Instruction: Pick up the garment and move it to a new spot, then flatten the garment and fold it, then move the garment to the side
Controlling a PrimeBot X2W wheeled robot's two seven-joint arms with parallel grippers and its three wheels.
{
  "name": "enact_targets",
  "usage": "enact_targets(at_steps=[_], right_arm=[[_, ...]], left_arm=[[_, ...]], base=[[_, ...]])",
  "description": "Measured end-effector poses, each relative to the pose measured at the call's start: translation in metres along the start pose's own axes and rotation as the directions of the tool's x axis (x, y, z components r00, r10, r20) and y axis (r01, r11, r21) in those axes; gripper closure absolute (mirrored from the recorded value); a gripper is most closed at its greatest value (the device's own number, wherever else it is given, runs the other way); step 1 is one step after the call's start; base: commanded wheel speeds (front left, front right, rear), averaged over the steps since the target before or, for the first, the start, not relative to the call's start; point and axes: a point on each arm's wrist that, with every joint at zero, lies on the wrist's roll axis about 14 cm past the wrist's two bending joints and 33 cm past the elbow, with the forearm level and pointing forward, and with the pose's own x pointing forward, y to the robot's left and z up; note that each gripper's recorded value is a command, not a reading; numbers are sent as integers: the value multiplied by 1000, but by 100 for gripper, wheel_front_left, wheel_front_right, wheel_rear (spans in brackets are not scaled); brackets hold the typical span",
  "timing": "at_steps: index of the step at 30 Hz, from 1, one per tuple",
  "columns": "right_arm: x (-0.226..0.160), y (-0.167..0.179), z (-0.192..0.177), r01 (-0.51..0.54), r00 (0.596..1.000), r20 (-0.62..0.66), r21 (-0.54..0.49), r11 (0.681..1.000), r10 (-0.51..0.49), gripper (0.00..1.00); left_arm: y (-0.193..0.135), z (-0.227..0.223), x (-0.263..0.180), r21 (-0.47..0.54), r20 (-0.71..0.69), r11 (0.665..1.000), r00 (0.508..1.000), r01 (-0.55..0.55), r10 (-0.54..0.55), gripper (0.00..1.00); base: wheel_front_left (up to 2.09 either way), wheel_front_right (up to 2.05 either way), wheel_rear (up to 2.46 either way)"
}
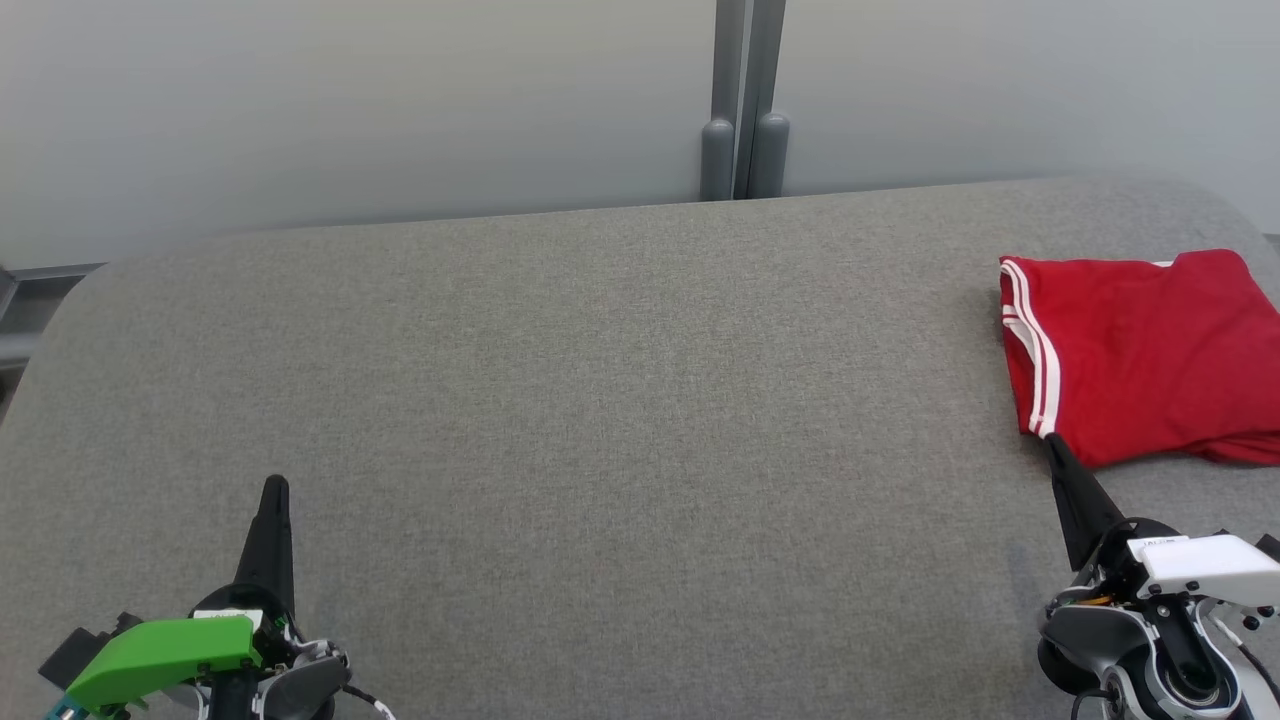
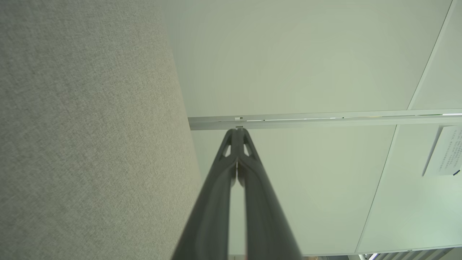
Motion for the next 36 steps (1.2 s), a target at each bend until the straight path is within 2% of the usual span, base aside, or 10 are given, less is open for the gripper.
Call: enact_targets(at_steps=[36], right_arm=[[0,0,0,0,1000,1,0,1000,0,100]], left_arm=[[0,0,0,-1,0,1000,1000,0,0,100]], base=[[0,0,0]])
